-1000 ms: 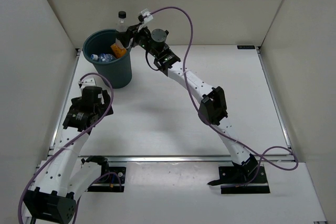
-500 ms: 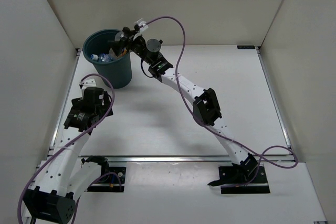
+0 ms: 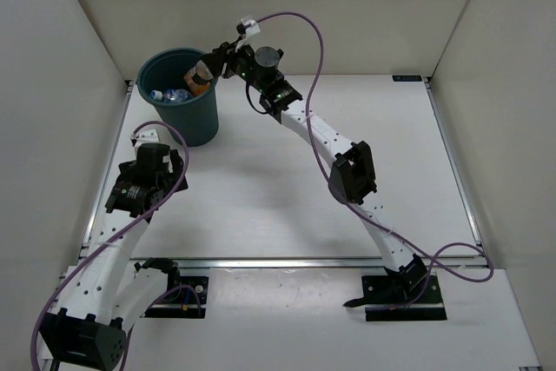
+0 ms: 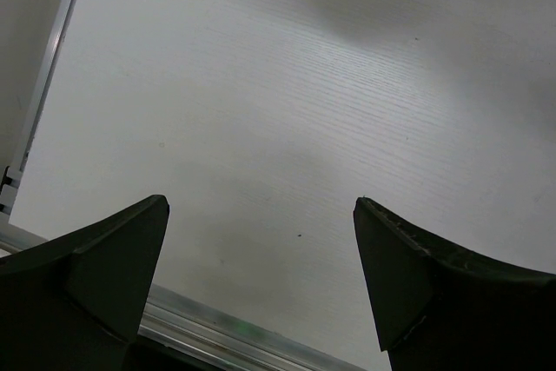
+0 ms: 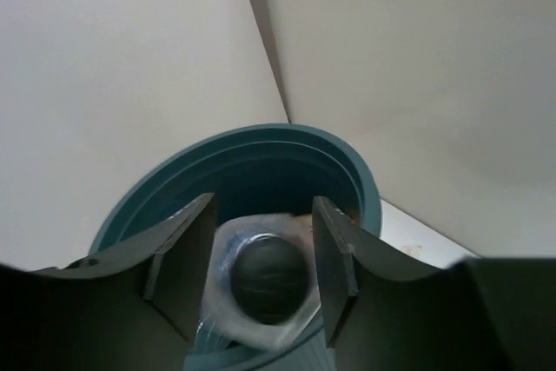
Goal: Put the plastic bottles in the bin
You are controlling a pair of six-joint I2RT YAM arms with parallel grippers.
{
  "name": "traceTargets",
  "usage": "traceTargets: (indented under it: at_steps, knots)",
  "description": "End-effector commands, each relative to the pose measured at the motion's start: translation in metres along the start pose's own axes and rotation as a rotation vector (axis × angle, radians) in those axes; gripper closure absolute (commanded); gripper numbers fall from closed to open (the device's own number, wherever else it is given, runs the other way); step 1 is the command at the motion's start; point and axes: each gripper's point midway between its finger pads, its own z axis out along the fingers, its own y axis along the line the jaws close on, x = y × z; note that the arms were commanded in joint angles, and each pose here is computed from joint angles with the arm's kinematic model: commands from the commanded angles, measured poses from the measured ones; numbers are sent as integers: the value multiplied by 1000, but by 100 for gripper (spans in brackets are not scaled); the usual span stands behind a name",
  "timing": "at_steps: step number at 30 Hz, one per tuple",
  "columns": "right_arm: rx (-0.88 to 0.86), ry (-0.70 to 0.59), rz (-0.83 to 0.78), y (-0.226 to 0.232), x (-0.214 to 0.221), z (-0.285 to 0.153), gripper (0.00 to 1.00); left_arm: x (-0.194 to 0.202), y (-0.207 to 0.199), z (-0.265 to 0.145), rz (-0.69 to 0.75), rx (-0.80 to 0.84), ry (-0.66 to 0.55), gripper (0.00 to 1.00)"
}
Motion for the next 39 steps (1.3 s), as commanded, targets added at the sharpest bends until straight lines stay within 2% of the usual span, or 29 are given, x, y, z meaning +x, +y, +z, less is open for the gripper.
traceTargets:
  at_steps: [1,7,10,14,16,19,21,22,24,25,27,28,29,30,31,33,34,35,36,38,39]
  knots:
    - [-54,-53,-17,41,-50,-3,55,-9,1,-5,-23,10,-22,1]
    - [-72,-72,56,51,-25,5,58,-5,0,-3,-29,15,-4,1]
    - [-111,-74,72,51,-14,7,53,-6,-4,-2,-33,28,-5,1]
    - [-124,-36,28,64,-7,7,40,-6,-5,3,-12,18,8,1]
    - [-132,-43,55,60,-22,4,39,-10,-10,2,-9,34,-4,1]
    - [-132,-69,35,50,-70,-7,23,-18,-14,-1,-16,52,-24,1]
    - [-112,-84,-25,47,-116,-22,1,-27,-18,-6,-22,72,-49,1]
    - [-92,-41,-60,42,-111,-26,1,-28,-20,-5,-19,76,-46,1]
    - [-23,-21,-82,33,-148,-47,1,-34,-23,-8,-25,94,-61,2]
    - [28,71,-46,18,-130,-56,1,-33,-24,-6,-20,94,-54,2]
    - [215,139,-1,-24,-150,-92,1,-39,-30,-10,-26,122,-63,2]
    - [349,242,55,-58,-131,-117,1,-39,-33,-11,-19,140,-59,2]
    - [436,357,94,-68,-117,-147,1,-40,-34,-11,-23,140,-59,1]
    - [564,383,119,-92,-122,-175,1,-42,-37,-13,-28,160,-62,1]
    - [718,527,148,-123,-93,-219,0,-42,-41,-12,-28,178,-51,1]
    - [912,762,173,-130,-66,-300,1,-43,-49,-11,-44,207,-44,1]
    - [1036,836,137,-139,-57,-336,1,-43,-56,-10,-46,234,-32,1]
    - [1150,968,114,-142,-30,-377,0,-46,-64,-8,-55,266,-25,1]
    - [1169,976,86,-131,-35,-392,1,-45,-68,-6,-56,278,-13,2]
    - [1271,1098,16,-121,2,-451,1,-47,-79,-2,-73,316,10,2]
    - [1211,1001,54,-106,-9,-445,1,-45,-83,0,-76,333,32,1]
